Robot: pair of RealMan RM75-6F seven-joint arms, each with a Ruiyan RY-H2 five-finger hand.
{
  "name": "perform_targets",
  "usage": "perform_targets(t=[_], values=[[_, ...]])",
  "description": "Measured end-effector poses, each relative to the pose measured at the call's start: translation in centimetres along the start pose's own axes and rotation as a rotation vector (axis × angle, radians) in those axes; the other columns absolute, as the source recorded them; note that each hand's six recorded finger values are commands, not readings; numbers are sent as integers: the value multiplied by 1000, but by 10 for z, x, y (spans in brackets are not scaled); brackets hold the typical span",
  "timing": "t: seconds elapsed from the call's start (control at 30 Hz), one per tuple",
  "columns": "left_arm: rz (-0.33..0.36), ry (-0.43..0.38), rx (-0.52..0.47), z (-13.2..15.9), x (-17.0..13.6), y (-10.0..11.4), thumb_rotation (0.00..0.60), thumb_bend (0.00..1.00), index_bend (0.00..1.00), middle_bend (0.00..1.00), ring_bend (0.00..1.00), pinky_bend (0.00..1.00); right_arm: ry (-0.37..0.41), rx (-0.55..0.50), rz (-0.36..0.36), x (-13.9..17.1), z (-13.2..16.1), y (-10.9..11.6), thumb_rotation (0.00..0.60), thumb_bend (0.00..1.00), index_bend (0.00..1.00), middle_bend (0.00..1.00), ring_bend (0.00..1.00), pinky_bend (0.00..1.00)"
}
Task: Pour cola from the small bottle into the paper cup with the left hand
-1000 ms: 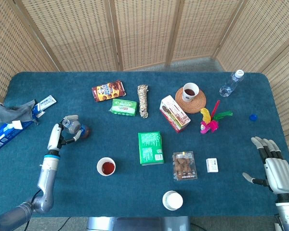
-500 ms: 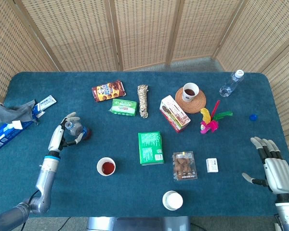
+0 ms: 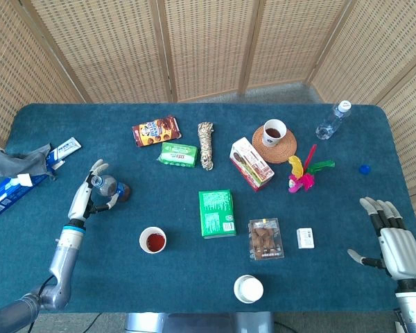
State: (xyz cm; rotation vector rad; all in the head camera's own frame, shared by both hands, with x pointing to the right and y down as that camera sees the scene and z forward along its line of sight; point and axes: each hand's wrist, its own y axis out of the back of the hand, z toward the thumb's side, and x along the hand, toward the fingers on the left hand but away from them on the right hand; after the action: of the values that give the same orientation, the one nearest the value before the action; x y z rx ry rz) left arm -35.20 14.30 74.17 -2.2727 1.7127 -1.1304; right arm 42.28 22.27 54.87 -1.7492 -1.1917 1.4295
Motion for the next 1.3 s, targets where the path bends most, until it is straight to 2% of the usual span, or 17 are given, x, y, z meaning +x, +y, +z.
perform_targets(t=[0.27, 1.3], values=[[9, -10, 3, 2, 0, 4, 600, 392, 1, 0, 0, 0, 2, -1, 0, 0, 1, 0, 600, 0, 0, 0, 0, 62], [-56, -33, 34, 12, -13, -4, 600, 391, 0, 0, 0, 0, 7, -7, -8, 1, 2, 3, 600, 0, 0, 0, 0, 62]])
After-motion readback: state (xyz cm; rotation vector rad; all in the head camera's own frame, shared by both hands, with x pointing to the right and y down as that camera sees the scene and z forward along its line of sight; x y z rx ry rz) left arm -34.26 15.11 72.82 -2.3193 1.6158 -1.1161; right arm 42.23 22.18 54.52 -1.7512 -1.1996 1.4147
